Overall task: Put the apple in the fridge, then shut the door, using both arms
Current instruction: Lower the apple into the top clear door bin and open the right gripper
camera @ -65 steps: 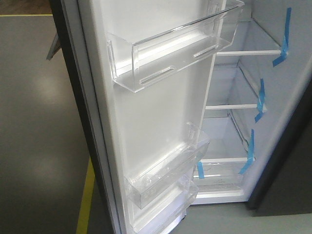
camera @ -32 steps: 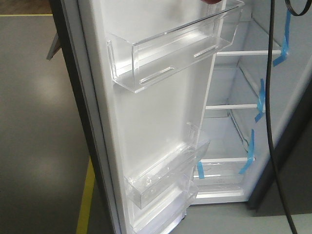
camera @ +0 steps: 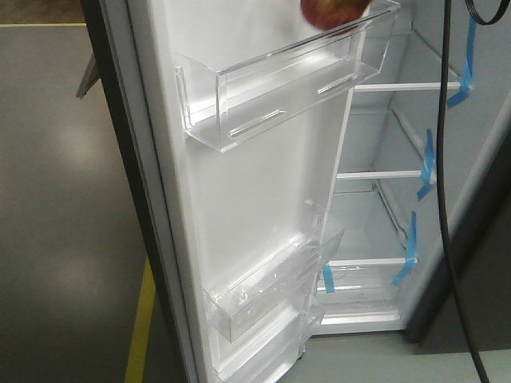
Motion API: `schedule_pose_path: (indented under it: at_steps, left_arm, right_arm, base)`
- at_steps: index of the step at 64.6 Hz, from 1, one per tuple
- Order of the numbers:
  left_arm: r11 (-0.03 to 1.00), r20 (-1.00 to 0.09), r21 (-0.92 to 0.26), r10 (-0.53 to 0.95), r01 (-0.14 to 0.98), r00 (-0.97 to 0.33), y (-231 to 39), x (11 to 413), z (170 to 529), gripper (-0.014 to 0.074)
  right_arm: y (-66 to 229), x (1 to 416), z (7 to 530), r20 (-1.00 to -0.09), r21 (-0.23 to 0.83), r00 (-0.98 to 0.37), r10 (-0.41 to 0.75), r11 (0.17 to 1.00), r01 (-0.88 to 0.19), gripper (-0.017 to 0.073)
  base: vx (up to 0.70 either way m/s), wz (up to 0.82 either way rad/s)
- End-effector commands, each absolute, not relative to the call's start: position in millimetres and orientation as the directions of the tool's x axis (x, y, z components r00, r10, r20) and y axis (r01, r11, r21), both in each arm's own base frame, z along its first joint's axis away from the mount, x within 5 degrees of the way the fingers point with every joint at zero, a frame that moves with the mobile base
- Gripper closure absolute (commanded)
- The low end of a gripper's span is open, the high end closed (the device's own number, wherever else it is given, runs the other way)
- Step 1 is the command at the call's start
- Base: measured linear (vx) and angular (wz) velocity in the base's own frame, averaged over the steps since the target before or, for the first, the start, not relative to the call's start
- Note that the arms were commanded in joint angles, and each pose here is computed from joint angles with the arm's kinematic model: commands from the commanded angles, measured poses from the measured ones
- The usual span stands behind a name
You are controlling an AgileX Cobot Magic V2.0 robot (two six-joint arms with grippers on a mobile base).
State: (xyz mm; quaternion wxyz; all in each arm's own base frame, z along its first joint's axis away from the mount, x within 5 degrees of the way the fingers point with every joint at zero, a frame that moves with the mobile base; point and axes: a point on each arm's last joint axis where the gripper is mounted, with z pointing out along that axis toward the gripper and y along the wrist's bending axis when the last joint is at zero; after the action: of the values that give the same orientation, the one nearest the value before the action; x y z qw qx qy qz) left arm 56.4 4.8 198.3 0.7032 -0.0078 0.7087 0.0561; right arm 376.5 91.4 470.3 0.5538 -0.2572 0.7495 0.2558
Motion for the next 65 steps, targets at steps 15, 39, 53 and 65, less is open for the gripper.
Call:
schedule_pose_path:
  at_steps: [15,39,53,65]
  left_arm:
    - [0.994,-0.995,0.025,0.035,-0.107,0.090,6.0,55.9,199.7,0.0598]
    - [0.993,-0.983,-0.034,-0.012,-0.117,0.183,7.5,54.3,209.3,0.0598]
    - [0.962,-0.942,-0.258,-0.230,-0.090,0.245,10.0,53.3,212.6,0.0598]
    - [0.898,-0.876,-0.436,-0.408,-0.056,0.258,11.2,53.3,212.0,0.0598]
  right_arm:
    - [87.1,355.9,506.7,-0.990,0.077,-0.141,-0.022,0.751,-0.656,-0.0038]
    - [84.6,299.2,546.2,-0.997,0.028,-0.070,-0.029,0.722,-0.692,0.0426]
    - [82.9,265.9,559.9,-0.996,-0.010,-0.058,-0.073,0.705,-0.709,0.0563]
    - [76.6,243.8,559.3,-0.977,-0.028,-0.136,-0.163,0.735,-0.678,0.0563]
  base:
    - [0.00,0.00]
    - [0.00,0.00]
    - [0.00,0.00]
    - [0.00,0.00]
